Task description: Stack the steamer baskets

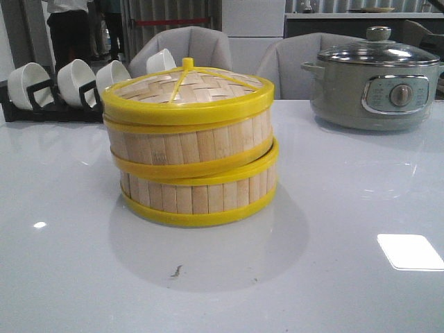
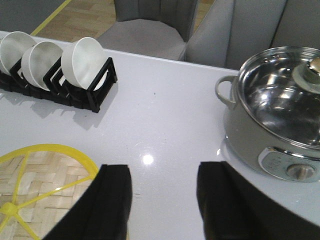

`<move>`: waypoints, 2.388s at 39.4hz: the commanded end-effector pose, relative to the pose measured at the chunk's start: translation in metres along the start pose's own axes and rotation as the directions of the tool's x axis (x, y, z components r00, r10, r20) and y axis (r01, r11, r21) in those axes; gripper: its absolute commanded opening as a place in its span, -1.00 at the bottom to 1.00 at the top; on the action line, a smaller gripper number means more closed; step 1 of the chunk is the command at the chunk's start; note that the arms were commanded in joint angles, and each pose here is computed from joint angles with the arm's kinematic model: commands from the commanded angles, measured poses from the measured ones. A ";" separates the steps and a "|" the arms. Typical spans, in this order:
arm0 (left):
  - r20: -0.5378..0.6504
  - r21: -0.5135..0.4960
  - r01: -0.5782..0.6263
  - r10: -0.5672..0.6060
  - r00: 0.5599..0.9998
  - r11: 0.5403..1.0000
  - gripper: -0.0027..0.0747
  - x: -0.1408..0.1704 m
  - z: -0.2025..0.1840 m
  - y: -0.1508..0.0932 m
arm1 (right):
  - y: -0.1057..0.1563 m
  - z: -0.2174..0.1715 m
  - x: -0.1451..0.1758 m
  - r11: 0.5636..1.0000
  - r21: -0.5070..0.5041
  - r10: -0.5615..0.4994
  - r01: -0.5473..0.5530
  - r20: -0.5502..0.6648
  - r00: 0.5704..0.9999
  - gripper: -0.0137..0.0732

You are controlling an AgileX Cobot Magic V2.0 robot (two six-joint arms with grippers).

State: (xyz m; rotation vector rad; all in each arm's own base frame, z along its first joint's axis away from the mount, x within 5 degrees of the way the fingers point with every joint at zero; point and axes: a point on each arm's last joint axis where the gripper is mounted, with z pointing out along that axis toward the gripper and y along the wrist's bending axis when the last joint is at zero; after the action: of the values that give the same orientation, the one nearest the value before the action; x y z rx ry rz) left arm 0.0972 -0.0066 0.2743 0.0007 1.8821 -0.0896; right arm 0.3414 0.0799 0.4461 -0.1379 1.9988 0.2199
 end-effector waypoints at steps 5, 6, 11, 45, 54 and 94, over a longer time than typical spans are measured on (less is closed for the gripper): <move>0.110 0.011 0.006 -0.008 0.994 1.000 -0.71 -0.017 -0.003 -0.001 | -0.021 -0.061 0.015 0.999 0.048 0.002 -0.015 0.250 0.968 0.29; 0.110 0.011 0.006 -0.008 0.994 1.000 -0.71 -0.017 -0.003 -0.001 | -0.023 -0.068 0.018 0.998 0.054 0.003 -0.018 0.265 0.964 0.29; 0.110 0.011 0.006 -0.008 0.994 1.000 -0.71 -0.017 -0.003 -0.001 | -0.035 -0.087 0.047 0.995 0.097 0.010 -0.038 0.274 0.962 0.29; 0.110 0.011 0.006 -0.008 0.994 1.000 -0.71 -0.017 -0.003 -0.001 | -0.053 -0.162 0.210 0.968 0.230 0.006 -0.102 0.387 0.922 0.29; 0.110 0.011 0.006 -0.008 0.994 1.000 -0.71 -0.017 -0.003 -0.001 | -0.051 -0.167 0.246 0.968 0.231 0.007 -0.103 0.383 0.924 0.29; 0.110 0.011 0.006 -0.008 0.994 1.000 -0.71 -0.017 -0.003 -0.001 | -0.046 -0.181 0.271 0.969 0.227 -0.014 -0.098 0.445 0.895 -0.57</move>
State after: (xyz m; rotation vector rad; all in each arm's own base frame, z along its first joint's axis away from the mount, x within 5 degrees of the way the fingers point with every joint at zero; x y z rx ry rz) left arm 0.0972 -0.0066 0.2743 0.0007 1.8821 -0.0896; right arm 0.0753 -0.0035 0.2538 0.1205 1.6650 0.0374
